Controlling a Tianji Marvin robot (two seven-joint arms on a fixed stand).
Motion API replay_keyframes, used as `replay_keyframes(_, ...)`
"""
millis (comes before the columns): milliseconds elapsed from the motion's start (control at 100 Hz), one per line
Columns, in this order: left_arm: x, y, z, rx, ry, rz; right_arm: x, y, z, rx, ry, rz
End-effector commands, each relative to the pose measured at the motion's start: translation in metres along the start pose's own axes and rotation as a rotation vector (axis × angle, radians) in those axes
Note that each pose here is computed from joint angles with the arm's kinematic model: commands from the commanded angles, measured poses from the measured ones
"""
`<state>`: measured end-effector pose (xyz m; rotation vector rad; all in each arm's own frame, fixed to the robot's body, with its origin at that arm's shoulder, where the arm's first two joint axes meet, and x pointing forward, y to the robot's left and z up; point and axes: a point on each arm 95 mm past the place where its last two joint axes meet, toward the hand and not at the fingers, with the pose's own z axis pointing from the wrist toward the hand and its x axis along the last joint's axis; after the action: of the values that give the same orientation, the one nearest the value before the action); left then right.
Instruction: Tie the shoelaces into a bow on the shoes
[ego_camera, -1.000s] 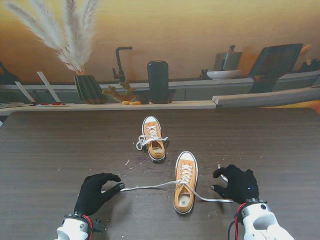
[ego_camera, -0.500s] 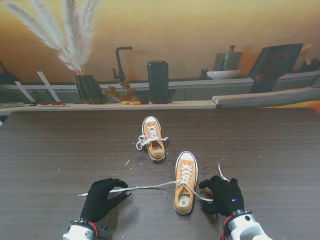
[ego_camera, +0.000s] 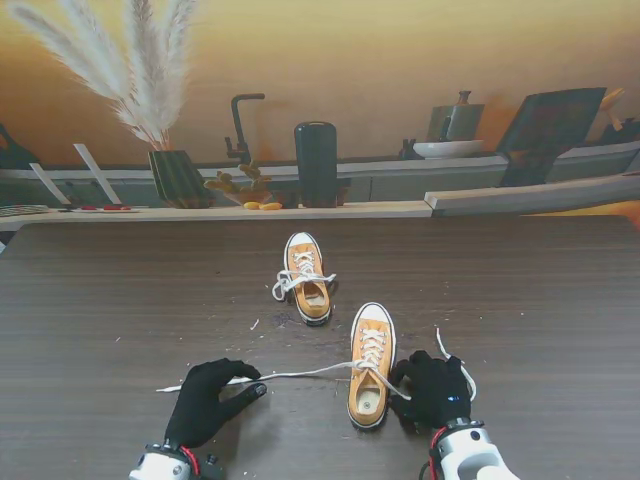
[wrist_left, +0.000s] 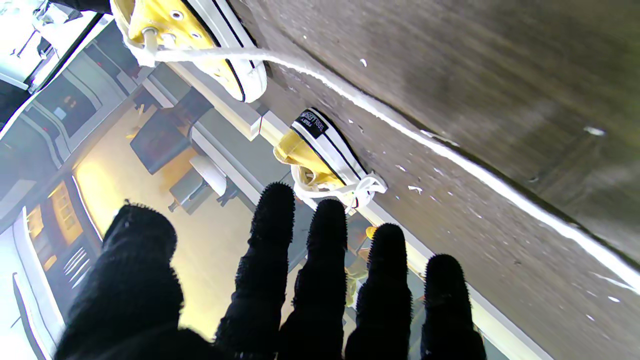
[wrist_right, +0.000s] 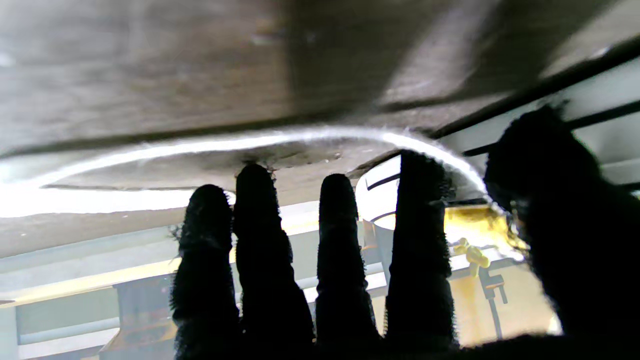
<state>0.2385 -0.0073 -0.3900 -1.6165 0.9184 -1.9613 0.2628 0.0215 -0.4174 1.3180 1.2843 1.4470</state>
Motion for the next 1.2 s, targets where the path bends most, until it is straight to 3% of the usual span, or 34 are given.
replay_keyframes(0,0.002,0.002,0.000,-0.014,0.006,-0.003,-0.001,-0.009,0.001,0.033,-0.013,-0.001)
replay_keyframes(240,0.003,0.002,0.000,-0.011,0.009,-0.003,-0.001,-0.013,0.011,0.004,-0.040,0.052)
replay_keyframes(430,0.003,0.002,0.001,-0.008,0.011,-0.006,-0.004,-0.003,0.009,-0.061,-0.071,0.138)
replay_keyframes(590,0.004,0.001,0.002,0.001,0.019,-0.014,-0.005,0.017,0.005,-0.131,-0.078,0.300)
replay_keyframes(840,0.007,0.003,0.006,0.003,0.031,-0.033,-0.006,0.038,-0.001,-0.124,-0.079,0.631)
replay_keyframes(1190,0.014,0.009,0.016,-0.015,0.056,-0.066,-0.001,0.046,0.001,-0.046,-0.057,0.837)
